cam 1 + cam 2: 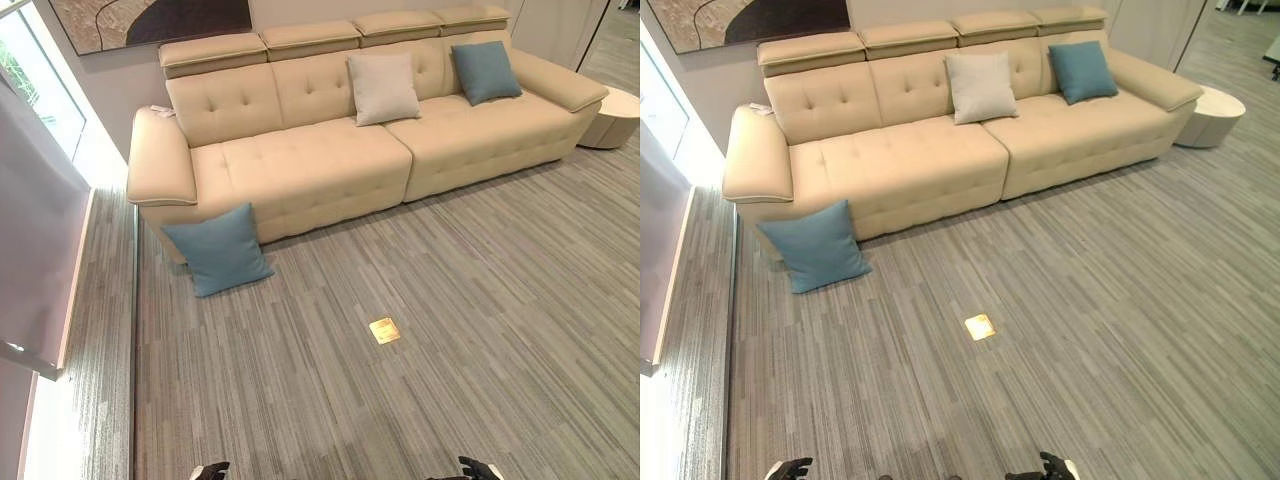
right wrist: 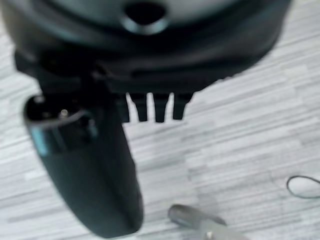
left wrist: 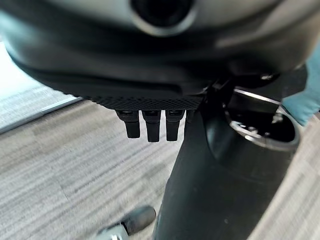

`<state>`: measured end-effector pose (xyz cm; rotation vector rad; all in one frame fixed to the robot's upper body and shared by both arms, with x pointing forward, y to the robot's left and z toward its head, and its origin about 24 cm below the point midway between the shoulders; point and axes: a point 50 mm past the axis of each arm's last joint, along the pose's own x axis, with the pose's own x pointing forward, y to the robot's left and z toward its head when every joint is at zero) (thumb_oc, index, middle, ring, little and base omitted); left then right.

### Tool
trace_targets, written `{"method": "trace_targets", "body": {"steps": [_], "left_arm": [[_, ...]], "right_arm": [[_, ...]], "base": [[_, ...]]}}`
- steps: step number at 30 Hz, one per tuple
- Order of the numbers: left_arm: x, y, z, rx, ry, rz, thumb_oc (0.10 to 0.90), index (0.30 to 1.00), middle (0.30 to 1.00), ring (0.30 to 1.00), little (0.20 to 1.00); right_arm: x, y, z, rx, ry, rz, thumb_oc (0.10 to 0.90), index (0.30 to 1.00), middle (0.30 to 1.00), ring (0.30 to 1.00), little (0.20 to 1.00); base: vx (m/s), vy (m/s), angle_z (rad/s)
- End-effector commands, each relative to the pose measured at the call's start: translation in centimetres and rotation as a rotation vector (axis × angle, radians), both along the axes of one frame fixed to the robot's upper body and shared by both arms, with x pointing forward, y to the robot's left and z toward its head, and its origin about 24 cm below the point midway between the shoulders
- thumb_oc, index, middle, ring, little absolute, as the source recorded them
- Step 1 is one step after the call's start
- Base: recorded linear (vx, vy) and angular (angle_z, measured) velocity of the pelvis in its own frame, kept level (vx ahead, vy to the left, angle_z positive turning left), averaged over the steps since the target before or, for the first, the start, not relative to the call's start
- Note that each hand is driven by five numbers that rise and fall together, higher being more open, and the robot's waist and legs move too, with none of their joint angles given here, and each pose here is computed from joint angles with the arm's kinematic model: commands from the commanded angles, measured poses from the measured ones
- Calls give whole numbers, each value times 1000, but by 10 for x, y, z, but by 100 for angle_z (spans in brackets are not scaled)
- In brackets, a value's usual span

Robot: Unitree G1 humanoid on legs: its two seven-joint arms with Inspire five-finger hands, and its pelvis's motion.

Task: Pick up all the scattered cushions and arrange them neatly on the sofa.

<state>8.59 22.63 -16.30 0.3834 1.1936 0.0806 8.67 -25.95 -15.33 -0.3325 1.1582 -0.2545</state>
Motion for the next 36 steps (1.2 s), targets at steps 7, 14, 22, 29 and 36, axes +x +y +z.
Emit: {"method": "trace_targets", "body": {"steps": [7,14,22,29,36], "left_arm": [[25,-2,5,-16,-75,8,800,900,900,900,900],[23,-3,4,-16,-64,-12,800,900,900,900,900],[25,-4,5,-15,-71,-23,800,900,900,900,900],[28,-6,6,-25,-86,-10,800,900,900,900,900],[34,-9,6,-31,-99,-10,800,900,900,900,900]], "right_arm": [[8,-6,4,-30,-34,-15,800,900,900,900,900],[9,-6,4,-33,-35,2,800,900,900,900,900],[15,-4,5,-41,-44,45,800,900,900,900,900],[22,-5,8,-54,-59,72,800,900,900,900,900],[34,-8,12,-72,-97,72,800,900,900,900,900]], "base": [[9,-8,0],[12,-18,5],[-11,-32,11],[-38,-35,18],[-90,-15,35]]}}
